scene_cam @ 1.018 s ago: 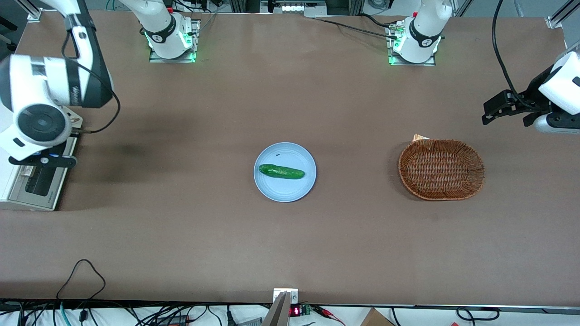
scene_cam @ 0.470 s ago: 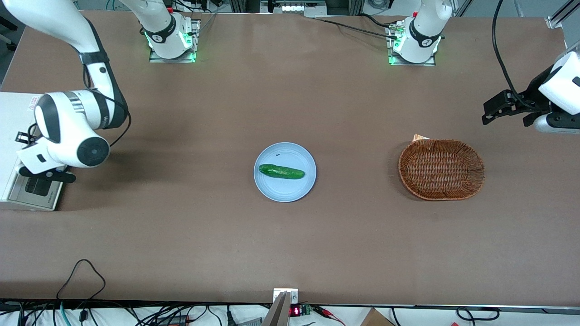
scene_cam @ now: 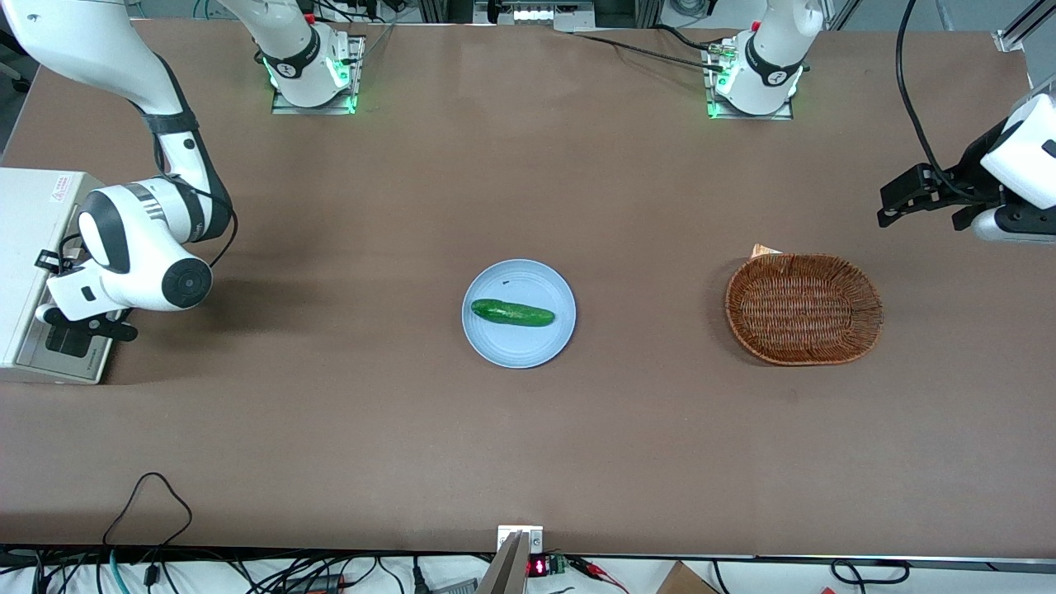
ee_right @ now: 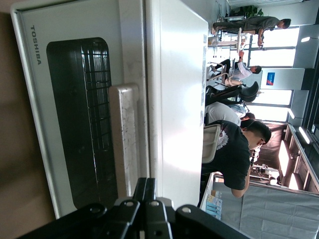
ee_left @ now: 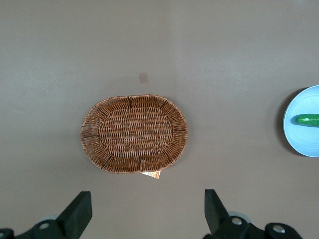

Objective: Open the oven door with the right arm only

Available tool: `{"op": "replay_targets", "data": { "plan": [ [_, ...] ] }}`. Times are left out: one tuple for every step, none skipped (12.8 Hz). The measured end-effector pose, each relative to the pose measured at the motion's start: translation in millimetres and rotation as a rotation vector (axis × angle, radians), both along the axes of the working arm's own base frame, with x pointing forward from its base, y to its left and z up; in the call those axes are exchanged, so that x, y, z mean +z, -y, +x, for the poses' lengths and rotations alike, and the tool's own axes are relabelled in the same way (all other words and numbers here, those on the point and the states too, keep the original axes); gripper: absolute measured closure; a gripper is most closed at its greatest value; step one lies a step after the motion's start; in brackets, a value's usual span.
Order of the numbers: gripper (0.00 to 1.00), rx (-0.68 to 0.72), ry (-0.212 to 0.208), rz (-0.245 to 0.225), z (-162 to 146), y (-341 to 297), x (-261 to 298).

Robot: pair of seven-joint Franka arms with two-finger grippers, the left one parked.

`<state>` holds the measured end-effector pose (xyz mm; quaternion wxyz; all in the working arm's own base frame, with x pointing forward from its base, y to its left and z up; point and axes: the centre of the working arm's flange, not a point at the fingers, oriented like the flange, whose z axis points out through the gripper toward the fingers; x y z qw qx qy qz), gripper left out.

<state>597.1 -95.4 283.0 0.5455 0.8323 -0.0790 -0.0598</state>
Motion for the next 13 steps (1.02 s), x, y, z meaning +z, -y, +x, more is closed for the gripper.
{"op": "replay_targets", "data": {
  "plan": [
    [0.98, 0.000, 0.008, -0.008, -1, 2, -2],
    [0.98, -0.002, 0.016, -0.015, -1, 3, -4],
    [0.98, -0.005, 0.023, -0.021, -2, 5, -6],
    [0.98, -0.006, 0.030, -0.022, -2, 5, -9],
    [0.98, -0.006, 0.037, -0.023, -2, 6, -13],
    [0.98, -0.006, 0.045, -0.026, -2, 7, -16],
    [0.98, -0.005, 0.047, -0.030, -2, 8, -19],
    [0.98, -0.005, 0.048, -0.031, -2, 8, -19],
    [0.98, -0.005, 0.048, -0.031, -2, 8, -19],
    [0.98, -0.003, 0.049, -0.029, -1, 8, -19],
    [0.98, -0.001, 0.051, -0.026, -1, 8, -19],
    [0.98, -0.001, 0.054, -0.020, -1, 8, -19],
    [0.98, -0.003, 0.057, -0.010, -1, 7, -19]
  ]
}}
